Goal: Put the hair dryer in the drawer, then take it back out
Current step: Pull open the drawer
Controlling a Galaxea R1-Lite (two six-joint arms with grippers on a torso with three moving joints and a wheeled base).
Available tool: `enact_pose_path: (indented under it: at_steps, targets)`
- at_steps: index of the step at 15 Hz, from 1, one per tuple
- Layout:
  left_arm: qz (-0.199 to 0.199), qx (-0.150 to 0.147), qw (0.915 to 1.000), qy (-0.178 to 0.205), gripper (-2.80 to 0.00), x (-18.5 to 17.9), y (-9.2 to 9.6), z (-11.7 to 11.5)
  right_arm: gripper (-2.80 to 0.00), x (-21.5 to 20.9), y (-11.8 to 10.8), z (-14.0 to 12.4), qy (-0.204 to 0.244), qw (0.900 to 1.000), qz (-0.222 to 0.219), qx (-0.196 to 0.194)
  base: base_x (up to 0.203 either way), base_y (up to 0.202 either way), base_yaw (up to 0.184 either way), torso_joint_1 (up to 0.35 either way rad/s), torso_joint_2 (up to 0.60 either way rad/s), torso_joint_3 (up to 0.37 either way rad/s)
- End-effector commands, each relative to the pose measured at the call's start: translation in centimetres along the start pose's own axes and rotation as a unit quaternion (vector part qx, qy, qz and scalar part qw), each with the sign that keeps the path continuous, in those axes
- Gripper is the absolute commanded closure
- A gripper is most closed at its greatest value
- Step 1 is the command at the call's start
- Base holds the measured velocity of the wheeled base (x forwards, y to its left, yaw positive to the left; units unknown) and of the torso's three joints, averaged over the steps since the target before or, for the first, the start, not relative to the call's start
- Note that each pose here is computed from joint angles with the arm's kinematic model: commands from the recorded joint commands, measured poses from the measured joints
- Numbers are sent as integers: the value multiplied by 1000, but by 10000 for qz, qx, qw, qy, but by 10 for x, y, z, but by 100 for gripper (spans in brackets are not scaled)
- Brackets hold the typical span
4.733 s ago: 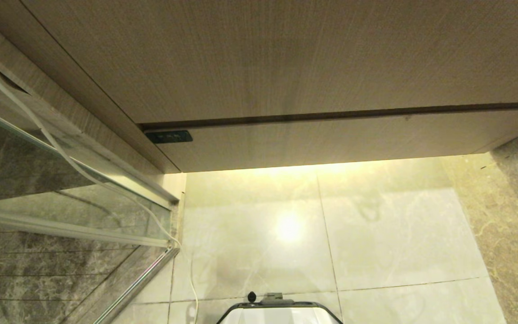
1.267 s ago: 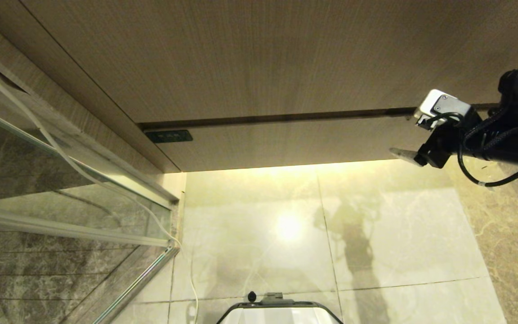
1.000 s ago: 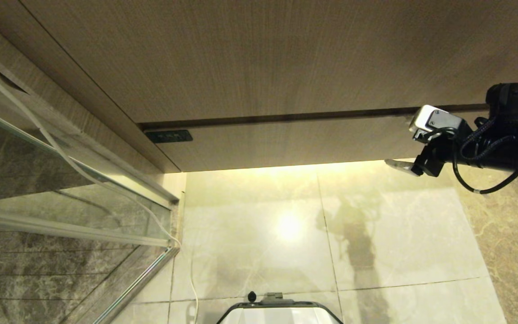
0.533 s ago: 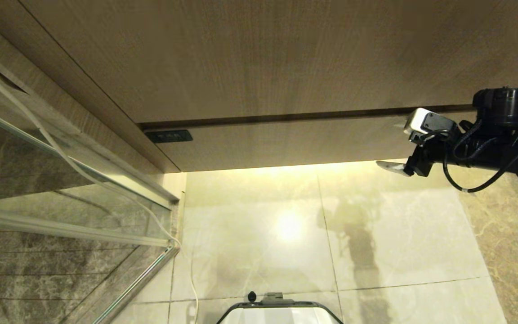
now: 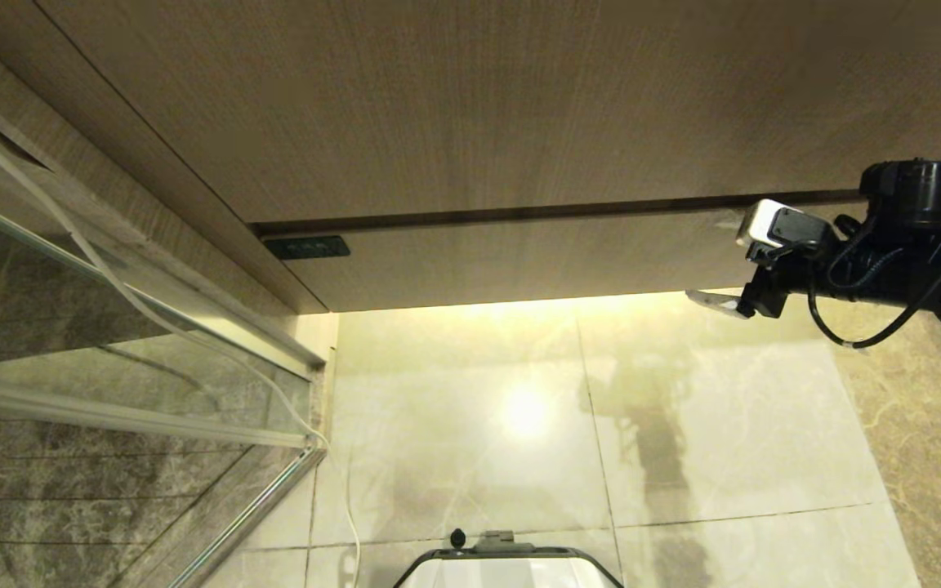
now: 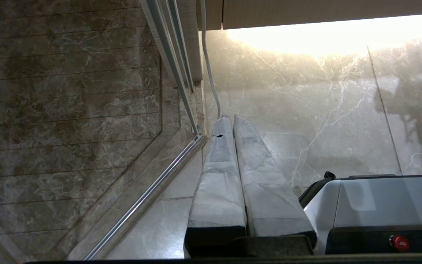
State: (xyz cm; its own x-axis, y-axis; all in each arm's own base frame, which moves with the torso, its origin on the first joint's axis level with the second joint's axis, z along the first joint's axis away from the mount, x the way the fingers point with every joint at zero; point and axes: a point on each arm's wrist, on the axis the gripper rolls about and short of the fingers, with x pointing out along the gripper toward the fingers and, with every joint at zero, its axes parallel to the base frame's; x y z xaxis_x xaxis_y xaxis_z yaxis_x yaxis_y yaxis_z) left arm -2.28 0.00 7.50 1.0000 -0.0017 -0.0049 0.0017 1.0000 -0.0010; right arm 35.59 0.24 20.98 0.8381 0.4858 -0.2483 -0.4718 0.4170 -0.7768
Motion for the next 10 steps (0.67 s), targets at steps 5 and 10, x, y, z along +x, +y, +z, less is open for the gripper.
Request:
enact_pose_path:
  at_steps: [5,10]
  targets:
    - [1,-2,10000,-2,0,0,0,0,-280,-12,-4,-11,-424,9940,262,-972,0,0,0,0,0,0]
    - [1,-2,10000,2,0,0,0,0,-280,-1,-16,-15,-626,9908,245,-1177,0,0,0,0,0,0]
